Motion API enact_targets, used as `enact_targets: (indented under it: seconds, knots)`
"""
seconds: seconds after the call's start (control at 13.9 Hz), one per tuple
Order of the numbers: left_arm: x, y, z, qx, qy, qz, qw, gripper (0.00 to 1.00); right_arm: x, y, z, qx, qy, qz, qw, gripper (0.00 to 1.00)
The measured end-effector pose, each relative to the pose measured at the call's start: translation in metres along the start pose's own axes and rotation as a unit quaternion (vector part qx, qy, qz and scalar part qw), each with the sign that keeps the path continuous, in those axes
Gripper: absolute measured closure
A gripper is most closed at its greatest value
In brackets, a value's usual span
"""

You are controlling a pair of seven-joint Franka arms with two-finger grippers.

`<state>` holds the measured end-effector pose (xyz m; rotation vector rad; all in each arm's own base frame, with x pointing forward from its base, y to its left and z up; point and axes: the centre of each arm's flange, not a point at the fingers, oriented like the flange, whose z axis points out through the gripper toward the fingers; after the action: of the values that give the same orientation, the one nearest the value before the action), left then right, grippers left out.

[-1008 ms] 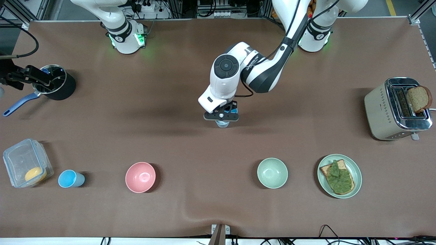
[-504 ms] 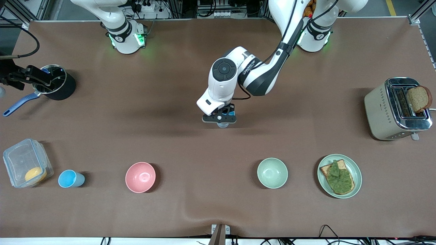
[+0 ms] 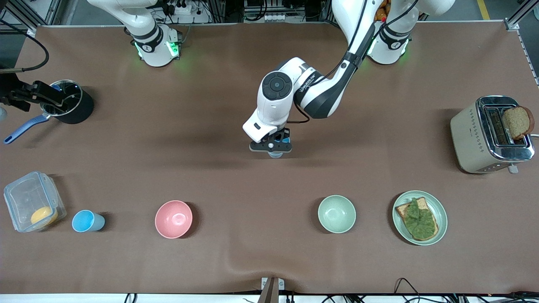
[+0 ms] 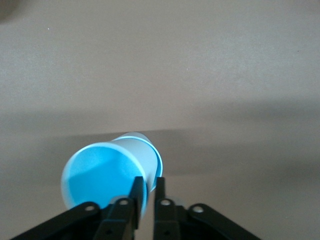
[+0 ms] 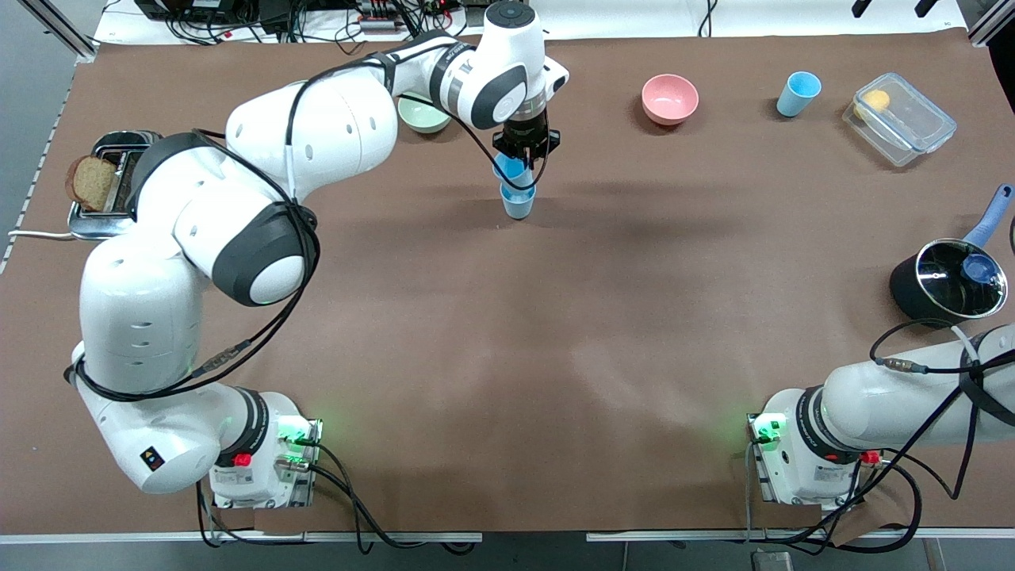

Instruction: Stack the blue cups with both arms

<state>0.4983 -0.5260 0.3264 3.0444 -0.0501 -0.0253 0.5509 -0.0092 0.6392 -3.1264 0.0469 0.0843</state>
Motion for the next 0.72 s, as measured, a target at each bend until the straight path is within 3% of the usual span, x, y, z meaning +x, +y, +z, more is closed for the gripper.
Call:
enact_targets:
  seconds: [0.58,0.72]
  knots:
    - [0.014,-0.009,-0.025,-0.011,0.015,0.002,1.000,0.00,0.000,0.001,0.000,0.000,0.000,0.001,1.000,0.00]
    - [0.030,-0.042,-0.055,-0.009,0.012,0.003,1.000,0.00,0.000,0.002,0.000,-0.001,0.000,0.002,1.000,0.00]
